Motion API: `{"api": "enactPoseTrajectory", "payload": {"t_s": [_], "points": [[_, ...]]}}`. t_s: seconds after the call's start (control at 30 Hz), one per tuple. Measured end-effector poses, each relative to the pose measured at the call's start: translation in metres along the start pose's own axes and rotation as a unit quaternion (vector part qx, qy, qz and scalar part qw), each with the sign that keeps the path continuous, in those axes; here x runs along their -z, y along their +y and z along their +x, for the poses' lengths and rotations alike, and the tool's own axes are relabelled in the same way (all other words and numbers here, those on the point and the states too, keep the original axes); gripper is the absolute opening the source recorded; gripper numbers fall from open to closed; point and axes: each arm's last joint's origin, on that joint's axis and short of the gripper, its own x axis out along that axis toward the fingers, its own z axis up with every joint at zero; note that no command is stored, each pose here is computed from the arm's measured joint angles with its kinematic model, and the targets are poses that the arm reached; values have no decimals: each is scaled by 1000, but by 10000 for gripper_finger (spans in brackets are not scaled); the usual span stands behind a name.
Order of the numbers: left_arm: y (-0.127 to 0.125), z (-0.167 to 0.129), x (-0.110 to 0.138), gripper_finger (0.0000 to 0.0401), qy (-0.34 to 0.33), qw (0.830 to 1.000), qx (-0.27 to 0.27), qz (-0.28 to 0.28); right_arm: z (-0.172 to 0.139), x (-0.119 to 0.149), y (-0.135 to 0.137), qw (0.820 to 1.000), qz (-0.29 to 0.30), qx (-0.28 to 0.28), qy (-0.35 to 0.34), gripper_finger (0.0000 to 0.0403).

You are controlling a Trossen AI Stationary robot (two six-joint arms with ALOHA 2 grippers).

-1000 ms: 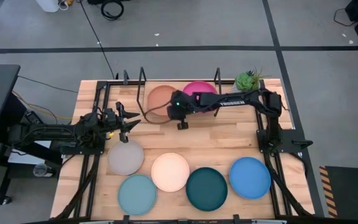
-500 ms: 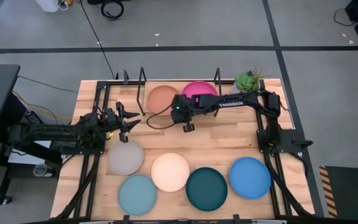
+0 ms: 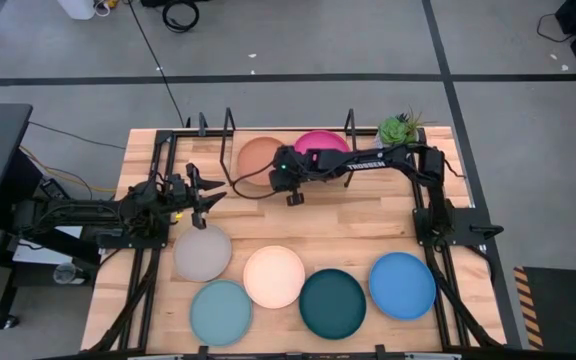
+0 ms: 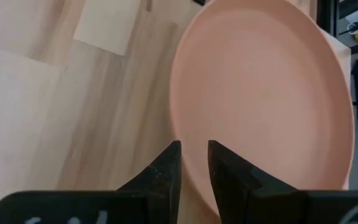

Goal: Place and stack plates onto a shelf
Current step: Put the brown plate on the shelf

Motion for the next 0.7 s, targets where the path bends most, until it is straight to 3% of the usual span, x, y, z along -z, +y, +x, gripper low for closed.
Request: {"api": "enactPoseTrajectory", "payload": {"t_s": [0.33,0.57,0.7], "points": [[0,0,0,141,0,1000,0,1,0,-1,-1,1000,-19,5,-7,85],[0,0,0,141,0,1000,0,1,-1,-7,7,996,-70,-33,-36,85],[0,0,0,141,0,1000,0,1,5,-2,6,997,-71,-19,-16,85]]}}
